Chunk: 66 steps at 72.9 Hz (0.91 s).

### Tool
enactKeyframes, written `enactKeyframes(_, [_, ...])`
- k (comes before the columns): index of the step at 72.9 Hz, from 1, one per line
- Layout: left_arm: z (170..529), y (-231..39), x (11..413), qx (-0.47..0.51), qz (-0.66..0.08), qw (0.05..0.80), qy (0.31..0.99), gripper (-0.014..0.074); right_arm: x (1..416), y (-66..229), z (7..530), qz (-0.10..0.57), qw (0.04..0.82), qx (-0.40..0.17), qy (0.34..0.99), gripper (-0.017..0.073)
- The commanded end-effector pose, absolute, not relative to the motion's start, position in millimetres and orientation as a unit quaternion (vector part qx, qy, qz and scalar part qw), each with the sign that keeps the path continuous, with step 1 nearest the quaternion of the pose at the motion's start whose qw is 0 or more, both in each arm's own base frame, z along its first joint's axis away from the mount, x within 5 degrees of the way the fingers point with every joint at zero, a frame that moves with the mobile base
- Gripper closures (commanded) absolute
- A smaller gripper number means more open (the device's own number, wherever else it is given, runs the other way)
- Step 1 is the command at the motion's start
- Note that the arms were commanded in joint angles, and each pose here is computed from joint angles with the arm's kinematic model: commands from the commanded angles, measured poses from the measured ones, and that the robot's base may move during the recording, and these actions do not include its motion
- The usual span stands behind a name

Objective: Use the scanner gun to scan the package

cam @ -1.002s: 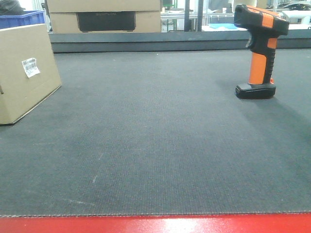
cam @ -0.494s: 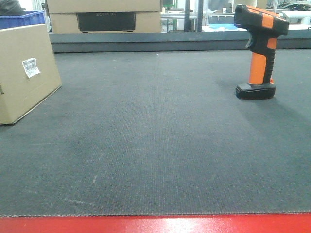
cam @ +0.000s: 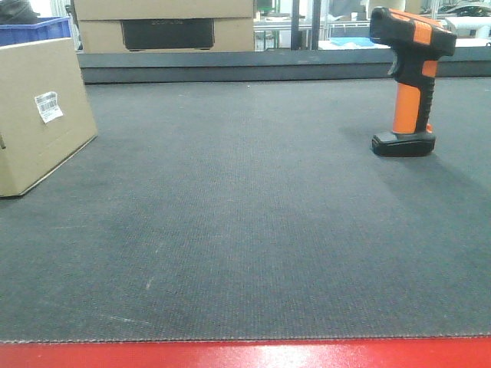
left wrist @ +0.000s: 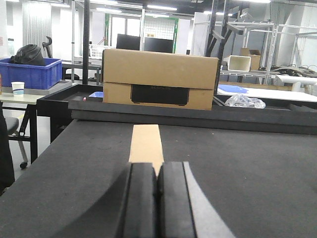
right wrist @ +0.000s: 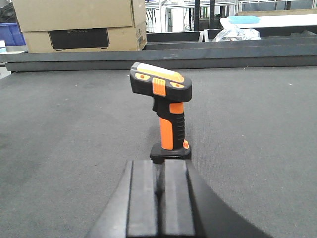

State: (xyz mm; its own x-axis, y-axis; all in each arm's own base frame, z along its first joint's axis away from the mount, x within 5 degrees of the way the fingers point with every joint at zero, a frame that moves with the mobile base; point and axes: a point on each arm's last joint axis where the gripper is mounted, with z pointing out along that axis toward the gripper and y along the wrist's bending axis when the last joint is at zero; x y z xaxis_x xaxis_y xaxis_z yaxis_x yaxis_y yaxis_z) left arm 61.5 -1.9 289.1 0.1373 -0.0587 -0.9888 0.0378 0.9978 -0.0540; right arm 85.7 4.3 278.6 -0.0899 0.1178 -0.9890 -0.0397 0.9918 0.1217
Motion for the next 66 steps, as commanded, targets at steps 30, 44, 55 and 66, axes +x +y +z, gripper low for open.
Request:
enactKeyframes(30, [290,-2,61,-0.006,-0.033,0.758,0.652,0.0705,69,-1,225,-0.004,0.718,0.009,0.696,0.0727])
enactKeyframes(44, [290,-2,61,-0.006,-0.033,0.758,0.652,0.0705,63,-3,213,-0.015,0.729,0.019,0.684,0.0727])
enactKeyframes(55, [290,-2,61,-0.006,-0.033,0.758,0.652,0.0705,56,-3,214,-0.017,0.74,0.015,0.673,0.0727])
enactKeyframes(66, [290,-2,61,-0.006,-0.033,0.759,0.651,0.0705,56,-3,214,-0.017,0.74,0.015,0.673,0.0727])
